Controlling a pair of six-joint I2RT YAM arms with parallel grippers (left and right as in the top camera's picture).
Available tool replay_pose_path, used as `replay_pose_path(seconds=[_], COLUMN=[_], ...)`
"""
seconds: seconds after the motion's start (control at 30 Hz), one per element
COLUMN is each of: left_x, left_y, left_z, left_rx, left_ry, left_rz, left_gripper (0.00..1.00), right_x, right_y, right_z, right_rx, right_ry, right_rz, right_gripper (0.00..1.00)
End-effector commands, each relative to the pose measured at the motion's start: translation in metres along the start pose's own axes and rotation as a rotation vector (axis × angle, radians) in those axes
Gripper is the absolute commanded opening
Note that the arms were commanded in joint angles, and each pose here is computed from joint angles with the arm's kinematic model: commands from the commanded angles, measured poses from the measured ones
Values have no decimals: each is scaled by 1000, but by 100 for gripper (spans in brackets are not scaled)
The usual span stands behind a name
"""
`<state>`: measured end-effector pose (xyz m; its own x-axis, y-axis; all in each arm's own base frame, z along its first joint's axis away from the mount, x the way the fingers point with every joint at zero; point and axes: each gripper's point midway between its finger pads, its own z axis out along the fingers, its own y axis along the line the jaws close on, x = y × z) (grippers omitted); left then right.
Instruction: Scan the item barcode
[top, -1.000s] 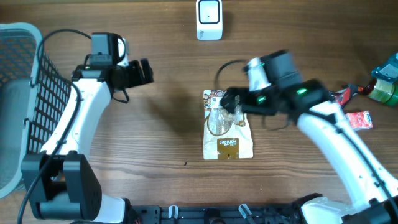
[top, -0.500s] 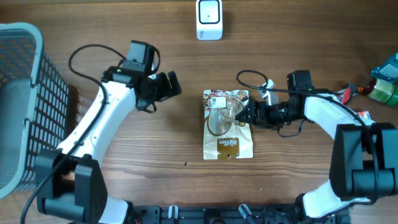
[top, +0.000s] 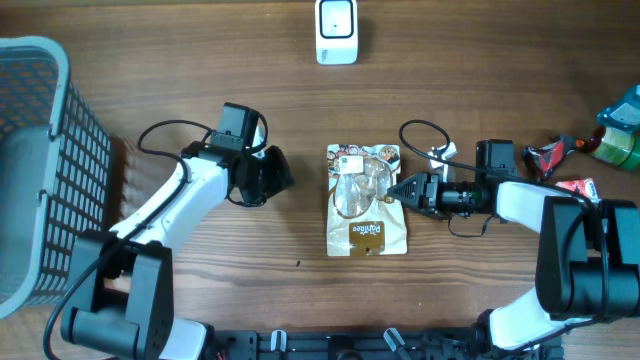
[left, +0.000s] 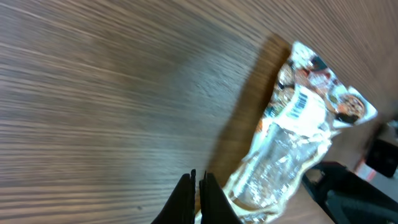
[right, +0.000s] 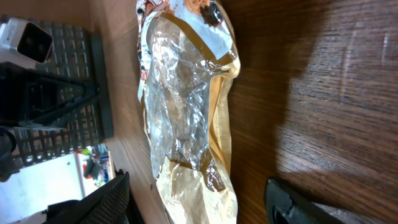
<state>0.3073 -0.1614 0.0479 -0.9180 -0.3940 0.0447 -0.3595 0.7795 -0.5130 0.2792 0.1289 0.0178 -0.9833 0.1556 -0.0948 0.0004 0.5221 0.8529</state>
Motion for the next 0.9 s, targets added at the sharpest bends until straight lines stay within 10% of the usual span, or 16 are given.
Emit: replay_pose_path(seconds=[0.0, 0.13, 0.87], left_x=[26, 57, 120], left_y=[-13, -22, -5], left_z=[8, 29, 64], left_rx=[39, 51, 23], left_ry=[77, 116, 202], left_rz=[-15, -60, -73], left_gripper=[4, 4, 4], right_x=[6, -14, 32], right_y=[-14, -9, -18], right_z=[5, 4, 63], right_rx=[45, 29, -64], right_ry=[0, -66, 151], right_rz=[46, 0, 56], right_gripper=[73, 98, 86])
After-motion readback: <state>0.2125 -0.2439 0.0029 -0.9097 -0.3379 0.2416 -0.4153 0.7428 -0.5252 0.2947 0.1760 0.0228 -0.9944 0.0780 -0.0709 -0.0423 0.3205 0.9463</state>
